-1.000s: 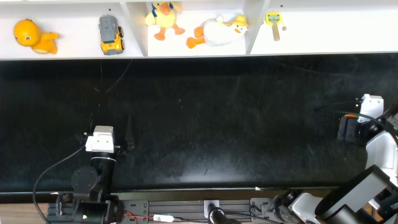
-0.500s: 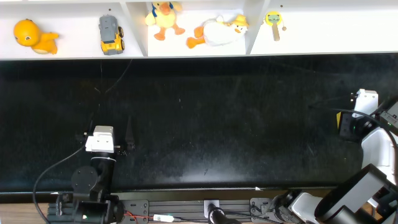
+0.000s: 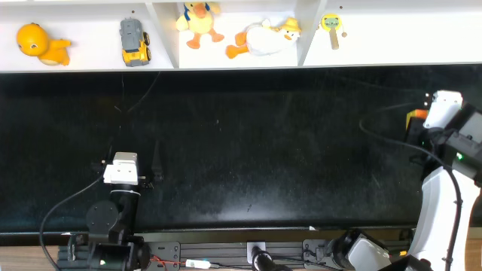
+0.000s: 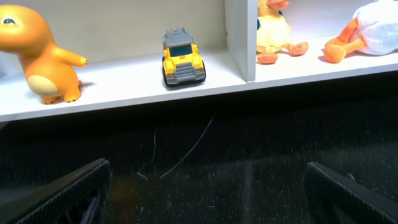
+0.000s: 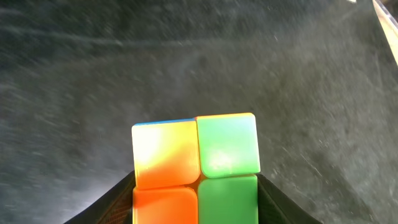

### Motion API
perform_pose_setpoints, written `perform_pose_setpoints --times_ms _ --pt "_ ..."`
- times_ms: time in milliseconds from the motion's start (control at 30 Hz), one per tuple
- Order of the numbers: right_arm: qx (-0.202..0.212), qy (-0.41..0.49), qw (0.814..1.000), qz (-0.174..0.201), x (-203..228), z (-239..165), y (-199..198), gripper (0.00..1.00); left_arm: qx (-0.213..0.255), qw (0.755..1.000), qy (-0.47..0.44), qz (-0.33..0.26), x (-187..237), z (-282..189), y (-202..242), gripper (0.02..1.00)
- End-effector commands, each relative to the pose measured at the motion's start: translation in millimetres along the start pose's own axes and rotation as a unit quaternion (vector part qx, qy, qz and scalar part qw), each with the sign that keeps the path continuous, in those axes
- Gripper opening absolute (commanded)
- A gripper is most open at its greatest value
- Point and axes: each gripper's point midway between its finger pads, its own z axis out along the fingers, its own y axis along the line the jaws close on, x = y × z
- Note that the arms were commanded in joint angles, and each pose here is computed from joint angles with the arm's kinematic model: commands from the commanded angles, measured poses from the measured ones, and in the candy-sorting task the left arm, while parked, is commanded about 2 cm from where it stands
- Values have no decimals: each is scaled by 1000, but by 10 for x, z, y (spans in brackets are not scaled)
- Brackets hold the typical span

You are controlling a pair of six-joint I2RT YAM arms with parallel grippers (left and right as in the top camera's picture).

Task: Store Toys

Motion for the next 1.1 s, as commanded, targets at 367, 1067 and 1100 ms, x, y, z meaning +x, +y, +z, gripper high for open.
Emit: perform_pose_setpoints --times_ms 367,1067,1100 --pt "-28 -36 998 39 -1282 140 117 511 8 1000 -4 -9 -11 -5 -30 998" --pt "-22 -11 1000 19 -1833 761 481 974 8 1000 -4 -9 -9 -5 -31 998" --pt "-19 -7 1000 19 -1813 759 471 996 8 1000 -4 -9 -11 -5 -30 996"
